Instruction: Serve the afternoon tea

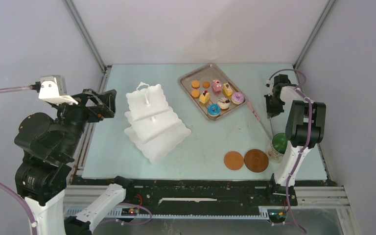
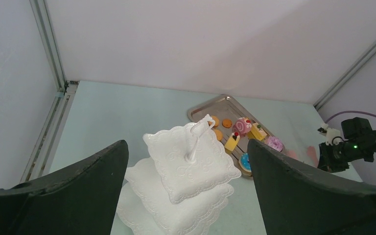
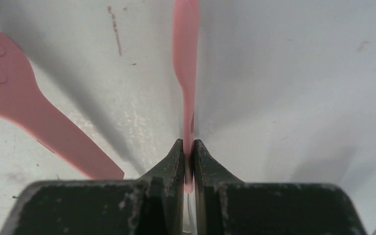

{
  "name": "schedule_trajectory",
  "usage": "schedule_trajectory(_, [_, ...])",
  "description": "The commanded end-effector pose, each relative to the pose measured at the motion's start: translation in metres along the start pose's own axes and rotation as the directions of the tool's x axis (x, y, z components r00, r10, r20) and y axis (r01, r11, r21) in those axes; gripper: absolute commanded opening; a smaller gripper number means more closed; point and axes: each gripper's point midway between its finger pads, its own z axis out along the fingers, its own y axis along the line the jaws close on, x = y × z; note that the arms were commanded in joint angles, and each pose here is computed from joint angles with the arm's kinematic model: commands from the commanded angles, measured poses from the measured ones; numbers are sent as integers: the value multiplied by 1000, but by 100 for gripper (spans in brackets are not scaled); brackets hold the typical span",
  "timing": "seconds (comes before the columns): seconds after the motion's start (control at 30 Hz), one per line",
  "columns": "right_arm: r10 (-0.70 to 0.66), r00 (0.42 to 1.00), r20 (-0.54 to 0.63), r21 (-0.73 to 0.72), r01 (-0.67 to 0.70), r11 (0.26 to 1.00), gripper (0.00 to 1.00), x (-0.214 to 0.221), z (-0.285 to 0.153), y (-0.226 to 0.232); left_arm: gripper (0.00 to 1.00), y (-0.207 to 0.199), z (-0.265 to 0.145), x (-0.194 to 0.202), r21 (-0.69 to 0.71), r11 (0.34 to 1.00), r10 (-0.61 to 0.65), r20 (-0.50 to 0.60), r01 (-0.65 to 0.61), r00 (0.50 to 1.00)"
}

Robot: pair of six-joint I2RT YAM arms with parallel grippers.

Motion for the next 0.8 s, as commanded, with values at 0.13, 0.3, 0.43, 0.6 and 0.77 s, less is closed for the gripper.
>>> schedule_trajectory(0.13, [138,981,137,0,-139,990,0,-29,-26,-20,98,-5,-1,-3,31,1000,4,16,-5,1000])
schedule_trajectory(0.3, [217,961,173,-51,-211,976,11,-50,-18,-1,98,-8,2,0,46,999,-1,7,1,1000])
schedule_trajectory(0.43, [264,952,152,-20,-265,964,16,-58,-7,-3,98,-12,2,0,64,998,0,3,0,1000])
schedule_trajectory(0.6, [295,935,197,-26,-296,955,43,-76,-19,-4,98,-12,3,4,64,998,4,-9,-3,1000])
schedule_trajectory(0.77, [372,909,186,-72,-366,928,70,-68,-39,6,98,-13,6,5,66,998,-12,-9,12,1000])
